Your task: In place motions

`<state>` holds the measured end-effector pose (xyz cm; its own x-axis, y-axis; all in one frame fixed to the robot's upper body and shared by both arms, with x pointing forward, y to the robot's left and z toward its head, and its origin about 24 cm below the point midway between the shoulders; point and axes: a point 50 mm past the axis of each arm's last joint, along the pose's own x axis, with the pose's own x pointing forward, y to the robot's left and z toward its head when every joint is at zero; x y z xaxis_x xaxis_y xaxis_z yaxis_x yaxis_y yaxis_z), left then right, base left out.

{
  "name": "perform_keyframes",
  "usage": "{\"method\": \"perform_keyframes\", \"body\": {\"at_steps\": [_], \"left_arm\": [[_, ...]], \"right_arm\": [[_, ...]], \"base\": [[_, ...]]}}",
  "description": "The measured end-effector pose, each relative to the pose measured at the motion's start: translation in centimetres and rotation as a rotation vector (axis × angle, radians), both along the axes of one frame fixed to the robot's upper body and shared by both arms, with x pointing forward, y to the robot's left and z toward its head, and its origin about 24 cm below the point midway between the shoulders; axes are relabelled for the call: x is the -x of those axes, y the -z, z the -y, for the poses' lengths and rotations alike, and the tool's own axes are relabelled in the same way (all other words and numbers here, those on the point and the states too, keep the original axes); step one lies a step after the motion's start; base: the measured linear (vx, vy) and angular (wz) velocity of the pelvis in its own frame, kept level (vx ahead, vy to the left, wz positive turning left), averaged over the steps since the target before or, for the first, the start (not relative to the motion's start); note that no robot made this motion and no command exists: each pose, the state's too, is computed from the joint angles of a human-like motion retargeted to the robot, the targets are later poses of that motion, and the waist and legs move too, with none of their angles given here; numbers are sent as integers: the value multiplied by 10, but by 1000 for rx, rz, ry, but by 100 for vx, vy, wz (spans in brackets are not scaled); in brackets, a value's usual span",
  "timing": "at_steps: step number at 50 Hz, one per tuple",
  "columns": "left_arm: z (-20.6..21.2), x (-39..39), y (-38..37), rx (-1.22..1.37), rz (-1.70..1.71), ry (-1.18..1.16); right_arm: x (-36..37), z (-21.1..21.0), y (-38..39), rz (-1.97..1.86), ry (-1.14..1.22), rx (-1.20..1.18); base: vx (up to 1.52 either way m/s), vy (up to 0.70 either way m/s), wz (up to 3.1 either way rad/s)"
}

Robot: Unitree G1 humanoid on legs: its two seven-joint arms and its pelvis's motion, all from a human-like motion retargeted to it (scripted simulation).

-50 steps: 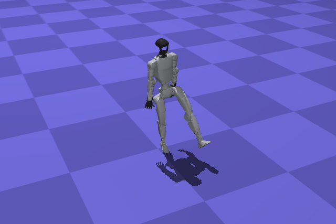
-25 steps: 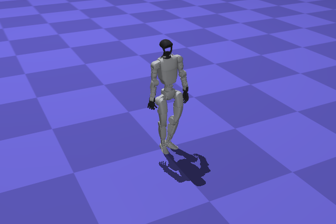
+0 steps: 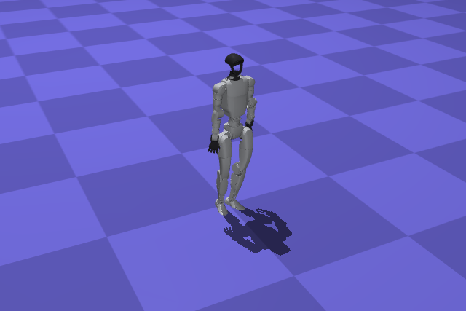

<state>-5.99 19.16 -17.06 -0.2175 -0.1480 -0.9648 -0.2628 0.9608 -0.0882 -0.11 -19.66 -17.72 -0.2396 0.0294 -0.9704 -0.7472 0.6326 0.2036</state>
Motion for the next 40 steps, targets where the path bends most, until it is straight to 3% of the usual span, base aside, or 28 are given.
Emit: {"method": "perform_keyframes", "body": {"at_steps": [6,12,19,27,36,40], "left_arm": [[-9,12,-5,-13,-56,-29],[-26,-25,-1,-66,39,26],[-32,-91,0,-95,213,120],[-25,-136,-2,-102,380,228],[-12,-87,5,-77,236,178],[-1,-44,5,-39,106,123]], "right_arm": [[-14,1,0,76,60,17],[-10,6,-1,64,214,5],[11,-6,-1,-3,569,-61],[27,-2,-2,-44,448,-6],[27,-9,-3,-71,642,-42],[18,-7,-1,-21,603,-20]], "base": [[-5,-18,32],[-4,-15,-105],[-2,-8,168],[3,-1,2],[7,4,-42],[1,10,-47]]}}
